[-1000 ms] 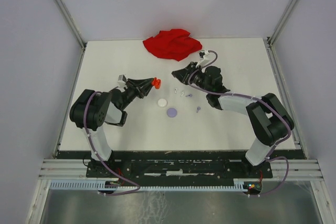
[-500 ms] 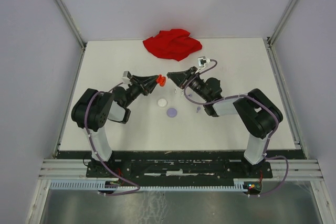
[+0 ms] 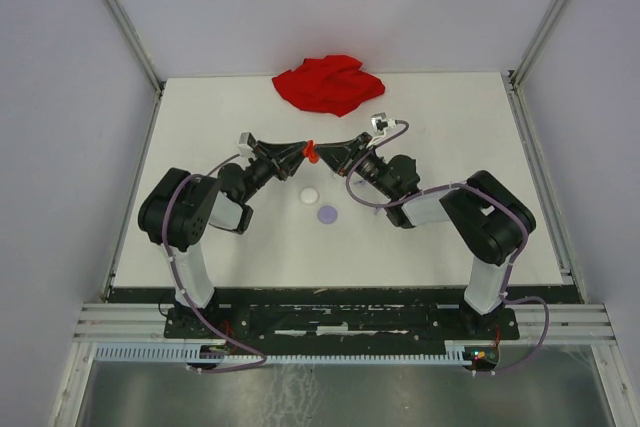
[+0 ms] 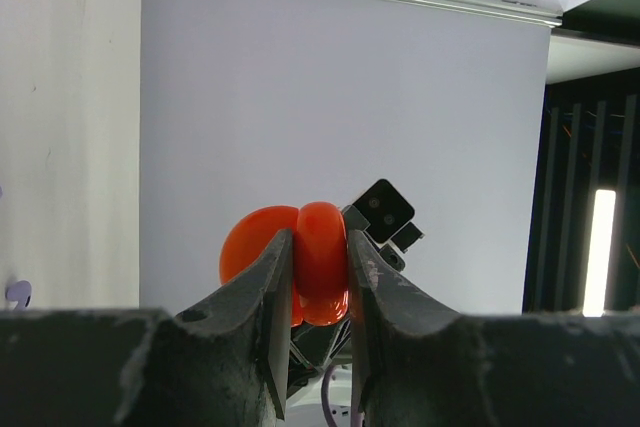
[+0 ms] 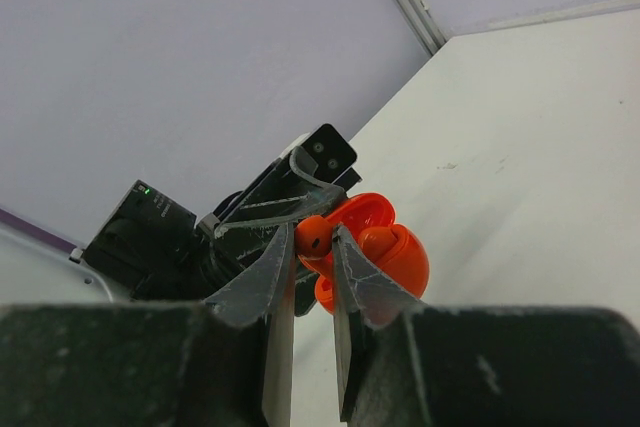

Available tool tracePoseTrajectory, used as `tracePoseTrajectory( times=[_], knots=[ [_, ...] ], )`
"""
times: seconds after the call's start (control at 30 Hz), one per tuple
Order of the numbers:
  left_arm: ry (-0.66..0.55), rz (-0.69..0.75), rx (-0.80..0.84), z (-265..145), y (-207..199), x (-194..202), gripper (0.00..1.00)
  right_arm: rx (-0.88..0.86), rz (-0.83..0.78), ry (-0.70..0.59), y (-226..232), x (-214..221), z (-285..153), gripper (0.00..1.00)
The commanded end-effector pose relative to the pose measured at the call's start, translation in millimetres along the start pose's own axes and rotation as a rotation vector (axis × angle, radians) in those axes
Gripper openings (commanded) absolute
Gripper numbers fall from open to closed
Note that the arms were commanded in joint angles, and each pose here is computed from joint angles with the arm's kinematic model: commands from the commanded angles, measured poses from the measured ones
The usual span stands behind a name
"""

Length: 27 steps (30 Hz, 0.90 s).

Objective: Insert the wireless bluetooth earbuds into the charging case
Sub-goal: Place the earbud in the charging case.

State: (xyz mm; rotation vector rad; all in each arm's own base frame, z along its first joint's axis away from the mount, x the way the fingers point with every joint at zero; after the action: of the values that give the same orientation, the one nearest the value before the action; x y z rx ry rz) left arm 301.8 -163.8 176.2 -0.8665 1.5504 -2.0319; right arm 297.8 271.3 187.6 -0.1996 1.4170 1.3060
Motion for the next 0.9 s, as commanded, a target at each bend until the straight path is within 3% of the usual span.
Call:
tracePoseTrajectory(
  times=[0.0,0.87],
  knots=[
    [0.055,0.08,0.214,1.9,-35.0,11.0,0.03,-0.07,-0.036,-0.07,14.1,-12.9,0.6,0.0],
    [0.074,0.087,0.209,0.8,-34.6,14.0,0.03,-0.07,-0.024,-0.076,11.8,-11.7,9.0,0.0]
  ],
)
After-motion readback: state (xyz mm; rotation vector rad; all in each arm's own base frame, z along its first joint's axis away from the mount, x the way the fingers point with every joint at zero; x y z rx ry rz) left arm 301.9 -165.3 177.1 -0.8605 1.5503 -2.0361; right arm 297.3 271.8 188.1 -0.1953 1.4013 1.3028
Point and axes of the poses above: each gripper's point midway between its finger pads, its own z axis out along the fingers, its own y axis along the line the jaws close on, x = y × z, the point moved 10 cm from there along -z, back along the fingers, and after that the axes turned 2 degrees about -z, right-handed, at the moved point
